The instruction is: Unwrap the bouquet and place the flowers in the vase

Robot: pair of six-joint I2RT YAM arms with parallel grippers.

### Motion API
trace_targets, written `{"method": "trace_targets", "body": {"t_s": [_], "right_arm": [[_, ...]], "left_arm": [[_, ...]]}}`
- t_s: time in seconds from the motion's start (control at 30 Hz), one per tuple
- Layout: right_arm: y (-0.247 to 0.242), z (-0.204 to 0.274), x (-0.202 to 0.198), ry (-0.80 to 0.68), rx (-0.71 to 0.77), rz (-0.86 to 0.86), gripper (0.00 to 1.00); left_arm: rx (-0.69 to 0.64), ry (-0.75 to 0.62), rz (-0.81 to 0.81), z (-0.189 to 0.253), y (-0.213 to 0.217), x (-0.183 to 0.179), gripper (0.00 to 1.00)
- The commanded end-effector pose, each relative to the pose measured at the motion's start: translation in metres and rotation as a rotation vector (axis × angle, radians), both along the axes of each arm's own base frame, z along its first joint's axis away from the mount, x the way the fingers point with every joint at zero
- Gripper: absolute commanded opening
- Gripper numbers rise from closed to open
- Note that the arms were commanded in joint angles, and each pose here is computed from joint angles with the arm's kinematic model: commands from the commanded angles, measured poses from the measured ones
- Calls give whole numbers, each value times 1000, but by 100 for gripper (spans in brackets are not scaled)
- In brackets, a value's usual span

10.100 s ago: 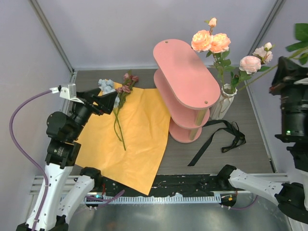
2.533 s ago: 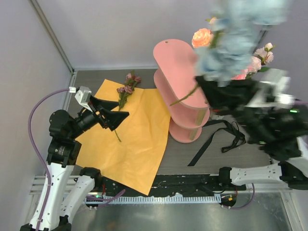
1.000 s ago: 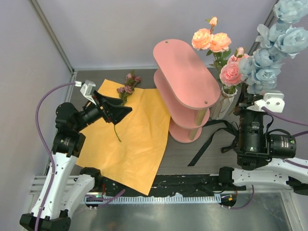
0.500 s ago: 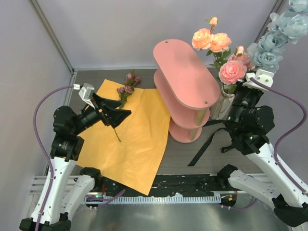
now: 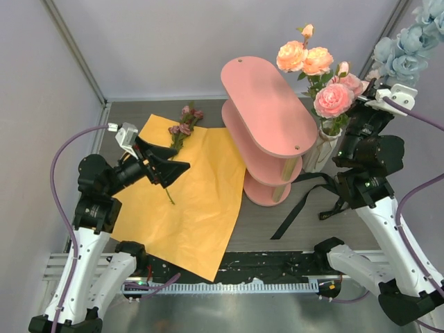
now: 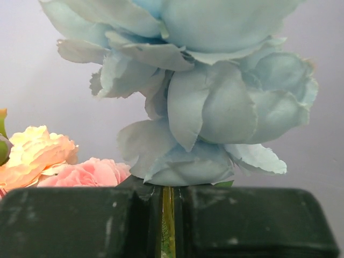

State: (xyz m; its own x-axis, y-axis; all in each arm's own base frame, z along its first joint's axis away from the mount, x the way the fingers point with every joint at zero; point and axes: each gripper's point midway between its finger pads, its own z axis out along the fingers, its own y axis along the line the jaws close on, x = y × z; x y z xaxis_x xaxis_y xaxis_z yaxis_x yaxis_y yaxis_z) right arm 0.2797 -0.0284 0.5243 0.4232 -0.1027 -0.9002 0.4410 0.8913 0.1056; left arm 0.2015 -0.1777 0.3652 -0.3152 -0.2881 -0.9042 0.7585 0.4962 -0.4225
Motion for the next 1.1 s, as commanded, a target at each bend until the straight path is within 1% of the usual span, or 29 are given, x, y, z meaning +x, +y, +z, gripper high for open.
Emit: {"method": "trace_targets", "body": {"t_s": [0.0,0.1,0.17,0.23,0.27,0.33,0.53,0.7,0.73,0.77,0.8,1.0,1.07], "right_arm": [[4,15,6,-74,31,62,1],[1,-1,20,-46,39,65,1],[-2,-11,26,-52,70,79,1],[-13,-31,35,-19,77,66,1],[-16,-37,37,-28,110,79,1],[-25,-56,44,6,122,76,1],[-32,-85,51,53,162,100,1],[-37,-114,60,93,211,112,1],[-35,-118,63,101,216,129,1],[-45,-122,62,106,222,103,1],[-45,-131,65,115,240,109,1],[-40,-161,76,170,265,148,1],[-39,-170,76,186,278,149,2]], "left_arm": [[-10,-41,-23,8,-2,-6,89],[-8,-18,3,3,0,-2,89],[-2,7,60,-1,5,8,89],[11,71,132,-12,12,22,89],[24,110,145,-20,13,24,89],[32,146,155,-27,14,29,89],[42,265,199,-51,15,47,89],[85,436,351,-87,31,74,86],[91,459,352,-92,30,75,85],[97,485,351,-97,30,77,85],[99,510,340,-102,27,79,84],[113,549,378,-114,31,89,84],[125,563,394,-118,33,92,84]]}}
